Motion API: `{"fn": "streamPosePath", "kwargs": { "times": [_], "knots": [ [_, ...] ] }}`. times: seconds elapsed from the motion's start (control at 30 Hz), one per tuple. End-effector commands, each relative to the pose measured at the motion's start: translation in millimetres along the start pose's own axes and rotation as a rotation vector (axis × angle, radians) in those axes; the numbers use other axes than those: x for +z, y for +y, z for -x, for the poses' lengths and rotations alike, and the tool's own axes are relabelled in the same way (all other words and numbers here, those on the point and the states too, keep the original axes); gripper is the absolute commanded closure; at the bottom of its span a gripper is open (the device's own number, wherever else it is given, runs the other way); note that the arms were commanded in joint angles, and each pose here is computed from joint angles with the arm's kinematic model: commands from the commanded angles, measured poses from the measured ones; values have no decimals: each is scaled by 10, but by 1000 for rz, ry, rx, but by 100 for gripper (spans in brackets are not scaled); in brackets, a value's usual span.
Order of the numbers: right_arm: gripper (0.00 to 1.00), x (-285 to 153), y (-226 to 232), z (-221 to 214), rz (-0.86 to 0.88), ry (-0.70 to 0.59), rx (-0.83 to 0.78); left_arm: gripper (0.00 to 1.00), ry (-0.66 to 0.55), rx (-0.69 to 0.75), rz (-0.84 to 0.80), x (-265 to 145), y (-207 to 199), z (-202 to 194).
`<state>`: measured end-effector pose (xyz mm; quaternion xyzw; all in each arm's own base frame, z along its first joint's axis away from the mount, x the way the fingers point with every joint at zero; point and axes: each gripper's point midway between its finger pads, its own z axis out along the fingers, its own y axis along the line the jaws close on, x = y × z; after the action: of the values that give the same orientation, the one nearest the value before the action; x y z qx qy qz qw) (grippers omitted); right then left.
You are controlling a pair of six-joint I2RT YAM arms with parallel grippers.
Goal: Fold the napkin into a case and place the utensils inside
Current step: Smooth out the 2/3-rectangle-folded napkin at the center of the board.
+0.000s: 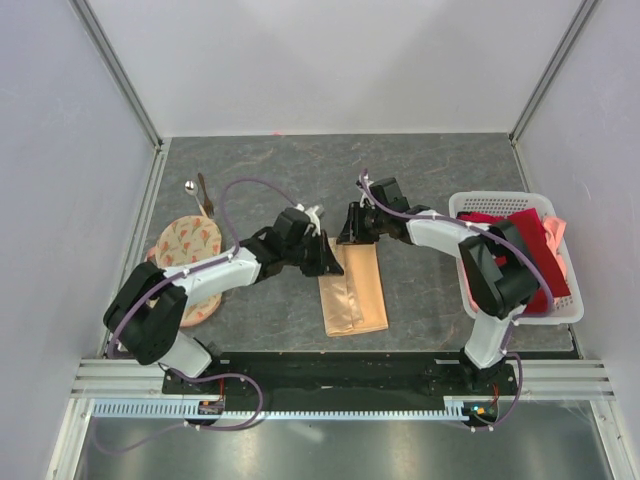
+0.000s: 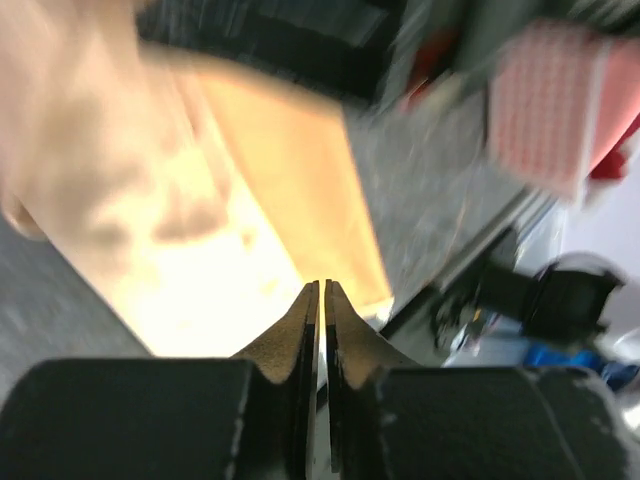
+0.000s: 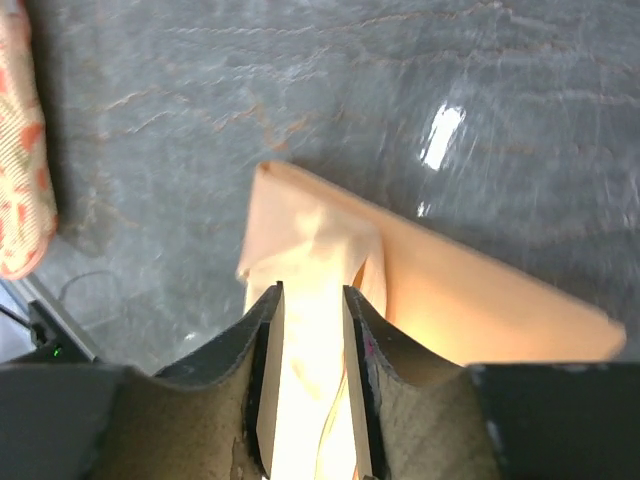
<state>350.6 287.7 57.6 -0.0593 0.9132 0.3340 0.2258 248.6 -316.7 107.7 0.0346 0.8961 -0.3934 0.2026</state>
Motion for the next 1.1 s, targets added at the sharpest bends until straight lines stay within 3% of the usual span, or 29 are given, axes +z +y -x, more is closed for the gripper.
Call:
{"fn": "streamPosePath", "kwargs": {
  "times": [0.0,0.1,0.3,0.53,0.67,0.87,0.9,0.93,1.0,1.07],
  "knots": [
    [62,-342,154,6,16,-50,-37,90,109,-21,2,-49,78,-525],
    [64,-421,84,-187,4,-26,-24,91,156,-13,3,-54,95,-760],
    [84,-537,-124,-498,-54,-10,-4,92,201,-15,10,-95,147,-1072],
    [85,-557,-347,-703,-124,6,0,92,226,-24,128,-55,532,-1282],
    [81,-660,-310,-645,-137,-16,-10,92,242,0,221,-64,756,-1338],
    [64,-909,-389,-510,-193,-77,16,91,155,93,283,-213,720,-1064],
    [59,-951,-404,-500,-195,-84,34,89,137,107,272,-261,657,-1012],
    [56,-1012,-424,-500,-195,-96,49,78,117,123,264,-294,604,-969],
    [48,-1110,-529,-455,-202,-122,99,69,78,178,210,-371,351,-862],
    [40,-1241,-694,-428,-234,-150,162,53,55,225,169,-394,104,-777]
  ]
}}
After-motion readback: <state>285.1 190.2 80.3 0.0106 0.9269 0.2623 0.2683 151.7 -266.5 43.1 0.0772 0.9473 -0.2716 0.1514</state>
